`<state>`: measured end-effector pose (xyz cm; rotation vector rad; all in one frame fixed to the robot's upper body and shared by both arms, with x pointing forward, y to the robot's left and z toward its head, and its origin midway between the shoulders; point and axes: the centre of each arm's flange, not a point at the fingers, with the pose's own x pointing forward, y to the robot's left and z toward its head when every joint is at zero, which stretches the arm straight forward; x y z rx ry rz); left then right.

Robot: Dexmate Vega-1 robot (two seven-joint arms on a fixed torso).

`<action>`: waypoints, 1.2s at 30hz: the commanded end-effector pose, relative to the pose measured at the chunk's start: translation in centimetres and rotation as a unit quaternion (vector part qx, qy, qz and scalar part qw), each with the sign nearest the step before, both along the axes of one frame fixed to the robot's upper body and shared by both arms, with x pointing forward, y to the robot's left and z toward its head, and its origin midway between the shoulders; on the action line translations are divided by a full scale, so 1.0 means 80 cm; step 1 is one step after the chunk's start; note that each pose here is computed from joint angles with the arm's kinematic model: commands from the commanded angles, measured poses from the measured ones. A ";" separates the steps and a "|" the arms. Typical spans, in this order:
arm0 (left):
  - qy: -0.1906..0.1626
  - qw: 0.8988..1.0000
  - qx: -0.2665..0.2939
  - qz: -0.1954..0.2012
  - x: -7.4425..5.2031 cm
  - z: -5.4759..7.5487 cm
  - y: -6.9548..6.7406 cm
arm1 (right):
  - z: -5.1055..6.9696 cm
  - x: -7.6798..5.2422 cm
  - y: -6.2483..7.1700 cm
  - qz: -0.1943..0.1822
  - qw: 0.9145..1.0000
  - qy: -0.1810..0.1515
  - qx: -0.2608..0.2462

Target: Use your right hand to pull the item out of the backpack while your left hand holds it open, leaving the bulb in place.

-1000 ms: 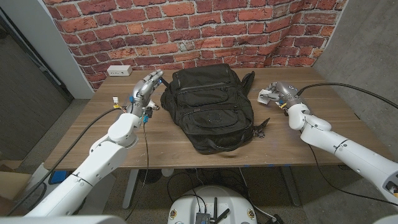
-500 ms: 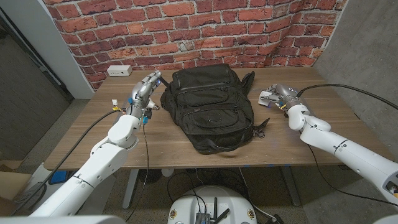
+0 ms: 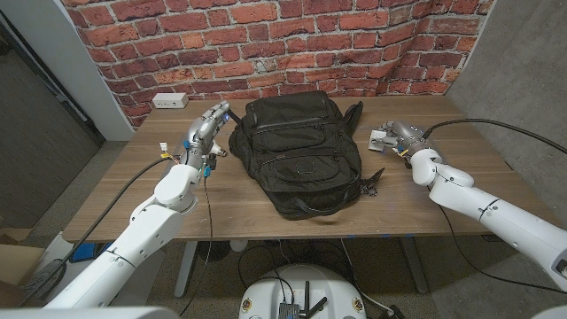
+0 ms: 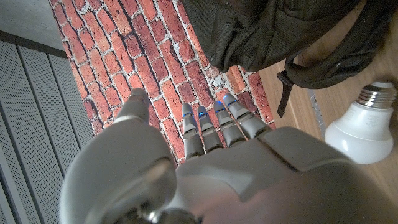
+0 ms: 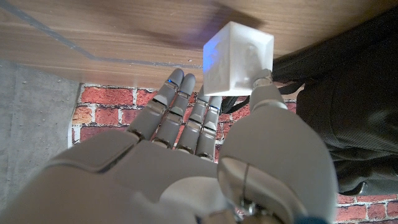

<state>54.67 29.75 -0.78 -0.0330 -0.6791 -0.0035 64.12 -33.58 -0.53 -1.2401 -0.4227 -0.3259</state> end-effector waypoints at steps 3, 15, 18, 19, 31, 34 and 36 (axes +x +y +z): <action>0.002 1.000 0.002 -0.002 0.004 0.000 0.004 | 0.001 -0.004 0.000 0.015 1.000 0.023 0.002; 0.020 1.000 0.011 0.011 0.005 -0.004 0.015 | 0.006 -0.008 -0.001 0.047 0.998 0.038 0.004; 0.026 0.999 0.016 0.013 0.006 -0.006 0.017 | 0.008 -0.009 -0.002 0.055 0.998 0.039 0.006; 0.027 0.999 0.017 0.013 0.007 -0.007 0.018 | 0.009 -0.010 -0.002 0.057 0.998 0.038 0.007; 0.036 0.998 0.032 0.029 0.012 -0.009 0.027 | 0.021 -0.014 -0.002 0.082 0.996 0.022 0.031; 0.037 0.998 0.031 0.033 0.013 -0.010 0.030 | 0.024 -0.014 0.000 0.091 0.995 0.017 0.039; 0.037 0.998 0.029 0.035 0.015 -0.011 0.032 | 0.026 -0.014 0.001 0.096 0.994 0.014 0.043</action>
